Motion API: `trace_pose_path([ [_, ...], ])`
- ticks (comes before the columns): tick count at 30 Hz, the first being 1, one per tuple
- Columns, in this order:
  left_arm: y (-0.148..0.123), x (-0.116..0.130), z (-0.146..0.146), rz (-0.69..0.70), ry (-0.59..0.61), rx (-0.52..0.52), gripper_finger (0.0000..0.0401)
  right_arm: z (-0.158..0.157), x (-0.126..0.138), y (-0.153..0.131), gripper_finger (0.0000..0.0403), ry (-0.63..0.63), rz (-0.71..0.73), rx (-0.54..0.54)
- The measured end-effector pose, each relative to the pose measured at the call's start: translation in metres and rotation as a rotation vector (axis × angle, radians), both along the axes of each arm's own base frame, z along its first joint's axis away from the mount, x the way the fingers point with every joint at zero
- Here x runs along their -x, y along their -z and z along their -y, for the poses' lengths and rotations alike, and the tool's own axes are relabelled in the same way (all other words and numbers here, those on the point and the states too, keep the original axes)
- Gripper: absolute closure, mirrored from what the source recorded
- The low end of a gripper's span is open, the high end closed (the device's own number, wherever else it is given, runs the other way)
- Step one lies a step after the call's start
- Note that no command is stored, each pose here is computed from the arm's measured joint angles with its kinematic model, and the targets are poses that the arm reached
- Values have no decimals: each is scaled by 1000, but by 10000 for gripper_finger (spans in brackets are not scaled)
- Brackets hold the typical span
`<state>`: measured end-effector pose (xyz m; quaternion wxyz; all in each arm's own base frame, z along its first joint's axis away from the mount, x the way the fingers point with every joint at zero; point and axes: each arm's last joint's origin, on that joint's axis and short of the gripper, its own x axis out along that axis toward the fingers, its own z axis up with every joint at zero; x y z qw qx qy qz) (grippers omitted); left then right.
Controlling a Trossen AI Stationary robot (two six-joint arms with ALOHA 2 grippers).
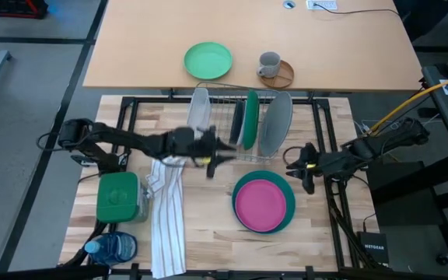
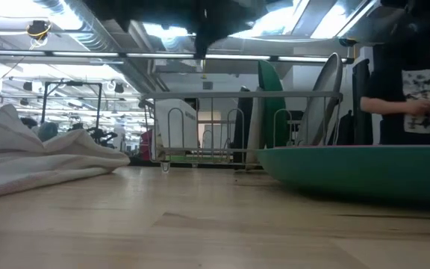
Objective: Sort dishes
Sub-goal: Put the pink plate in the dish rack
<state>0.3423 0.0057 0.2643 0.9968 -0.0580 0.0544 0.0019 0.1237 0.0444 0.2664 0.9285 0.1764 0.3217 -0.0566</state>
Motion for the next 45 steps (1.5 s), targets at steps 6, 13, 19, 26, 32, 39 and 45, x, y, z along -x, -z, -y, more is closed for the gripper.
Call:
trace_pose_path([
  [6,4,2,58,-1,197,-232,278,-9,-19,16,283,9,-131,-10],
  [13,32,-1,98,-66,331,-342,278,-18,-37,37,283,113,-275,-96],
  [19,68,-8,106,-199,364,-359,278,-24,-45,50,283,187,-373,-202],
  [26,107,-17,108,-280,405,-475,278,-26,-50,57,283,292,-410,-268],
  [32,127,-20,109,-303,460,-627,278,-26,-50,58,283,335,-404,-291],
  [39,121,-26,106,-191,439,-695,278,-25,-50,57,283,413,-382,-312],
  [45,117,-31,92,-160,404,-757,278,-24,-48,60,283,467,-409,-320],
])
